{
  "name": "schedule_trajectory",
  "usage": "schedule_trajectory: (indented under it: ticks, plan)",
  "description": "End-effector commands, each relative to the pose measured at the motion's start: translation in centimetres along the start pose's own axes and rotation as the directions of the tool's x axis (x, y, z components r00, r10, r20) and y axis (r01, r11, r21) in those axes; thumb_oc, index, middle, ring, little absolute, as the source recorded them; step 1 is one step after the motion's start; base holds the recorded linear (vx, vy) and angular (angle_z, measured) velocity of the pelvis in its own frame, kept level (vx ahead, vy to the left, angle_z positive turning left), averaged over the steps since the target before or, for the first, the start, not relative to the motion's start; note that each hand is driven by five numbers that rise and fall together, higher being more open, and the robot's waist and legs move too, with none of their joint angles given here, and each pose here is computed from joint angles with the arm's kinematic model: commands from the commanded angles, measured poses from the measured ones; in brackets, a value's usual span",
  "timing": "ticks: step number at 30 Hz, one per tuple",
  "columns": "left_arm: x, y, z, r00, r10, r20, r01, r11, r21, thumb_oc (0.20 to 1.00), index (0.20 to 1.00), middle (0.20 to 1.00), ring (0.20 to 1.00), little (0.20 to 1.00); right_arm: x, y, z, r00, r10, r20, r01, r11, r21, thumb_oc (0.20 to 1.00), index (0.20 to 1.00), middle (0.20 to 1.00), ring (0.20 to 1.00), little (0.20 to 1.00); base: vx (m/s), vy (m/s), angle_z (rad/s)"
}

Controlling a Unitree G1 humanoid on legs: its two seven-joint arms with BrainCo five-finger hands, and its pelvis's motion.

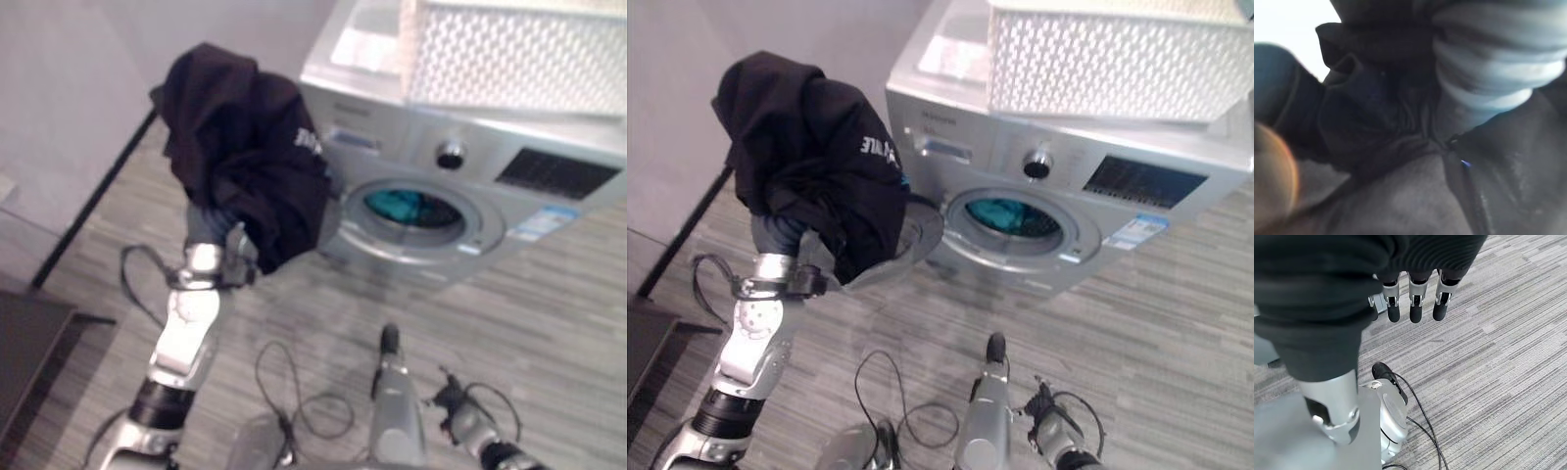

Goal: Grab the laundry basket,head to the washer,open it,put in the laundry and shut it.

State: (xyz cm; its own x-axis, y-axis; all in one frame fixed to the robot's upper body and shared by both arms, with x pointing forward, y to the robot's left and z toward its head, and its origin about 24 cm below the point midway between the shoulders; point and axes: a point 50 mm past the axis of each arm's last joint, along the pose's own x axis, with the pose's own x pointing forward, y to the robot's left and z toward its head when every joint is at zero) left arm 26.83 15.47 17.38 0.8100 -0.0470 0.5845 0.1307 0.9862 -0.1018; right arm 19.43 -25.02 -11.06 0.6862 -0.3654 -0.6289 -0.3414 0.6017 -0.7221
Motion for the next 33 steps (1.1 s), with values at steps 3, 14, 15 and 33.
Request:
schedule_trajectory:
  ticks: [3, 14, 15, 33]
  plan:
    - [-0.8, -0.5, 3.7, 0.982, -0.055, 0.180, 0.074, 0.992, -0.099, 0.200, 0.200, 0.200, 0.200, 0.200, -0.3, 1.1, 1.0, 0.998, 0.017, 0.060, -0.013, 0.997, -0.073, 1.000, 1.000, 1.000, 1.000, 1.000, -0.06, 0.003, 0.04]
    - [-5.3, -2.0, -3.1, 0.964, -0.167, -0.209, 0.116, 0.965, -0.236, 0.200, 0.200, 0.200, 0.200, 0.200, 0.5, -1.2, 4.8, 0.983, -0.068, 0.172, 0.073, 0.997, -0.022, 1.000, 1.000, 1.000, 1.000, 1.000, -0.03, -0.025, 0.07]
    - [-5.5, -2.2, -3.8, 0.955, -0.174, -0.240, 0.117, 0.965, -0.233, 0.200, 0.200, 0.200, 0.200, 0.200, 0.5, -1.5, 5.3, 0.979, -0.081, 0.189, 0.085, 0.996, -0.011, 1.000, 1.000, 1.000, 1.000, 1.000, 0.00, 0.000, 0.00]
    - [0.6, -7.0, -6.6, 0.963, -0.147, -0.224, 0.122, 0.985, -0.123, 0.200, 0.200, 0.200, 0.200, 0.200, -0.3, -6.4, 10.3, 0.876, -0.328, 0.353, 0.264, 0.940, 0.218, 1.000, 1.000, 1.000, 1.000, 1.000, 0.00, -0.066, -0.08]
